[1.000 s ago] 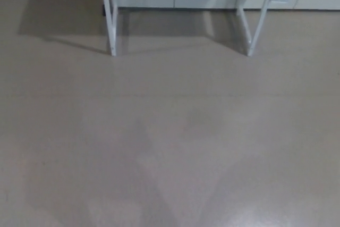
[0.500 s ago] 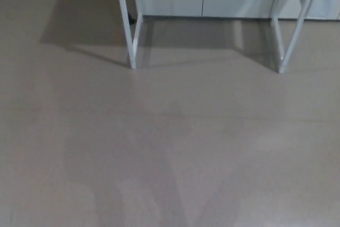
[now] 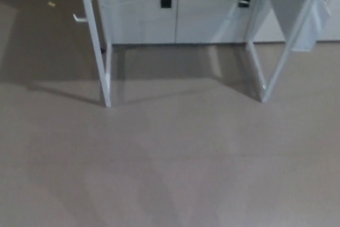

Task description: The robot walks towards a file tray kept in the middle of a desk and uses its right hand to grab a tray and pulls it out towards itself

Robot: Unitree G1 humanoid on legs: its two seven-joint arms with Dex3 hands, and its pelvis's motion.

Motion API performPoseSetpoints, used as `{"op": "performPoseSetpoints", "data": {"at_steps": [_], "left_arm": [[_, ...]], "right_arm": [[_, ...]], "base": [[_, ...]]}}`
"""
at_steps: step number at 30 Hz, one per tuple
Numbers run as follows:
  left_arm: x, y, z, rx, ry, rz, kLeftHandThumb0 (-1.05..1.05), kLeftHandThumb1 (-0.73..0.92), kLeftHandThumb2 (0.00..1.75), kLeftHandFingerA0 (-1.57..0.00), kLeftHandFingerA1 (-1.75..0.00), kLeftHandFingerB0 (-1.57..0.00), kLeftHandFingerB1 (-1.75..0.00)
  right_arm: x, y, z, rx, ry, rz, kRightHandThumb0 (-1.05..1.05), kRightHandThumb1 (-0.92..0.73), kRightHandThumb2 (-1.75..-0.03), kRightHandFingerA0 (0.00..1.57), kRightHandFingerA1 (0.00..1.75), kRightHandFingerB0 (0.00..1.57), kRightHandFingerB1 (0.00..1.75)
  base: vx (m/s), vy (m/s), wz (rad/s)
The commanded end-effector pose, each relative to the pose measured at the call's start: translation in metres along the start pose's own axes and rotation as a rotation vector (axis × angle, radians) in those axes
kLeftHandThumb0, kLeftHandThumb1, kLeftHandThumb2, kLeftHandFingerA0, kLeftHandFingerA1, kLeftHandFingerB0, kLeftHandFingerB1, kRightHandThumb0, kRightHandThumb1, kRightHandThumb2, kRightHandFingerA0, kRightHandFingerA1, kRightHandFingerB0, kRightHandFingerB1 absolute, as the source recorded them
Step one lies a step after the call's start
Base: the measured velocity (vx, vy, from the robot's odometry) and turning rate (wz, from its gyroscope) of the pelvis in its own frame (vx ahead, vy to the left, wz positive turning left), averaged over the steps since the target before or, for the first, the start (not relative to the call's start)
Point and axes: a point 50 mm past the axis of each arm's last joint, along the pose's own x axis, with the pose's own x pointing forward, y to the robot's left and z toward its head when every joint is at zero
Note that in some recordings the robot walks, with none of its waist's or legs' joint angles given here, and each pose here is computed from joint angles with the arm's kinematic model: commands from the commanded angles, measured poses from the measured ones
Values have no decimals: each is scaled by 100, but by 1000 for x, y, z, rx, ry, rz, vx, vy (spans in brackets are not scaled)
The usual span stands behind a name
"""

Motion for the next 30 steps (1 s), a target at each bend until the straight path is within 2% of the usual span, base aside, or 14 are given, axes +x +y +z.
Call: {"op": "performPoseSetpoints", "data": {"at_steps": [1, 2, 3, 8, 19, 22, 30], "left_arm": [[1, -2, 3, 26, -63, 6, -32, 55, 68, -43, -46, -41, -46], [0, -3, 2, 28, -70, 4, -32, 55, 68, -43, -46, -41, -46], [0, -6, 2, 13, -68, 9, -25, 61, 58, -47, -41, -44, -39], [3, -24, 18, -58, -109, -7, -27, 59, 58, -47, -39, -44, -38], [5, -16, 8, 131, -102, 40, -31, 58, 57, -53, -42, -49, -40], [2, -14, 4, 159, -95, 40, -31, 59, 57, -53, -41, -49, -39], [-5, -20, -14, 209, -60, 19, -33, 56, 57, -54, -41, -49, -39]], "right_arm": [[4, -8, 4, 3, -28, -17, -36, -79, -62, 58, 75, 43, 50], [3, -8, 4, 6, -29, -14, -36, -79, -62, 58, 75, 43, 50], [3, -7, 5, 4, -34, -12, -35, -79, -62, 58, 78, 44, 50], [4, 0, 6, -3, -26, -5, -35, -80, -62, 59, 79, 43, 50], [6, 1, 7, 5, -33, 2, -36, -79, -63, 58, 80, 42, 50], [2, 3, 7, 5, -33, 8, -35, -79, -63, 58, 80, 43, 50], [-7, 2, 0, -8, -11, 16, -35, -79, -62, 60, 83, 44, 51]], "base": [[451, -51, 25], [456, -76, 18], [499, -125, 24], [550, -59, 42], [455, 31, -13], [692, 11, -62], [364, 30, 9]]}}
